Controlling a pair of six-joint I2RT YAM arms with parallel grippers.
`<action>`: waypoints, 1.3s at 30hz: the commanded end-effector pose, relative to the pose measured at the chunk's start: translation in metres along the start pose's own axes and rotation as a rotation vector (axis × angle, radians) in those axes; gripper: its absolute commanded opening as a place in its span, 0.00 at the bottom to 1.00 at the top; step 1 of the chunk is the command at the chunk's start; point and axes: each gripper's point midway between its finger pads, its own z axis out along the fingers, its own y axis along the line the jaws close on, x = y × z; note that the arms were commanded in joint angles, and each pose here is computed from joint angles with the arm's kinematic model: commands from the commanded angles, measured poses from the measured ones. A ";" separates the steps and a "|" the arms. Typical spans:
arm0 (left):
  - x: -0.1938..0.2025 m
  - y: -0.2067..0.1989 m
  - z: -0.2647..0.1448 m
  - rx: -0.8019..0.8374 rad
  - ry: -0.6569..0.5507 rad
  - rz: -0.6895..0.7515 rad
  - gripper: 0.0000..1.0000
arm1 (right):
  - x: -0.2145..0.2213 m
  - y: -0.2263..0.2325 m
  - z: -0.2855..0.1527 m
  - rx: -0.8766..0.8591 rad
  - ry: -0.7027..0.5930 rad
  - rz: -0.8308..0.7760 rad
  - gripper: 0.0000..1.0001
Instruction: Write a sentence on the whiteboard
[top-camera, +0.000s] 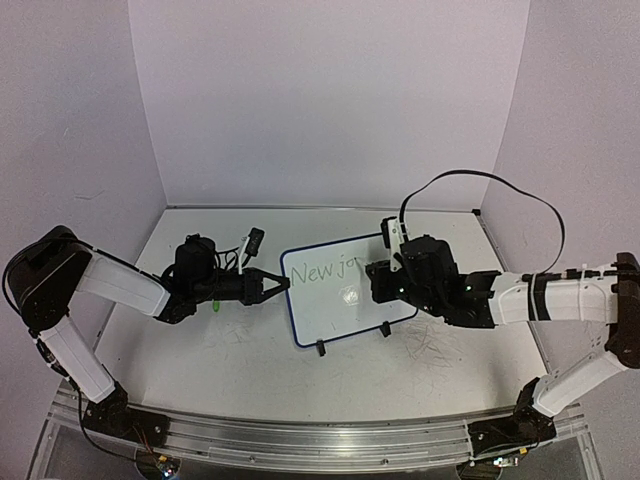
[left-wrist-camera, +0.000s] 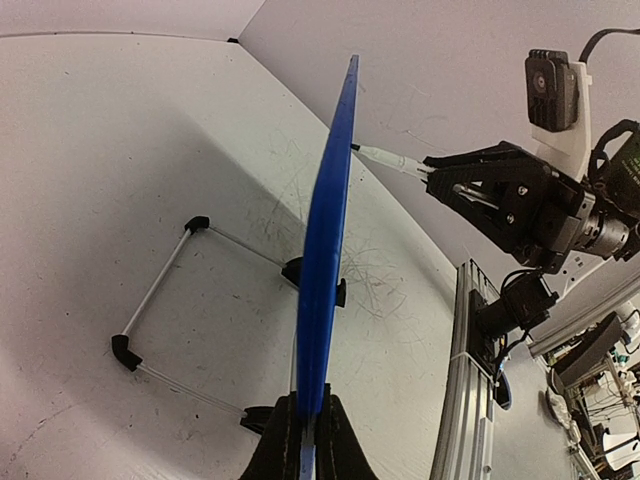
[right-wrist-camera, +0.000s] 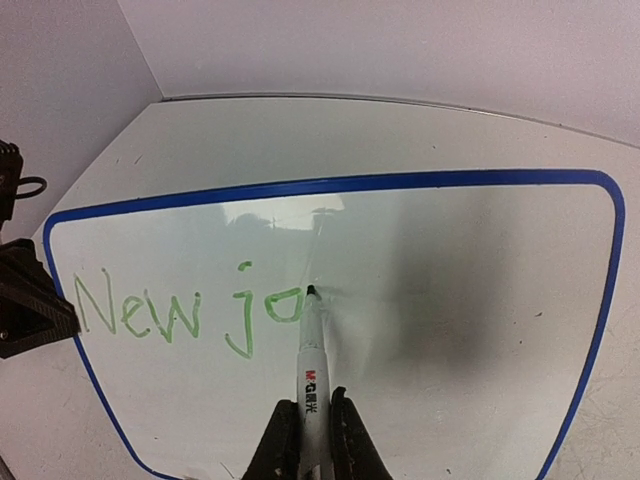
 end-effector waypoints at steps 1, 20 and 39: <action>-0.018 -0.014 -0.003 0.027 -0.035 0.043 0.00 | -0.015 0.001 0.002 0.017 -0.036 0.015 0.00; -0.018 -0.014 -0.004 0.025 -0.035 0.043 0.00 | 0.015 -0.004 -0.006 0.005 0.031 0.049 0.00; -0.018 -0.015 -0.004 0.027 -0.035 0.040 0.00 | -0.013 -0.007 -0.002 0.062 -0.056 0.043 0.00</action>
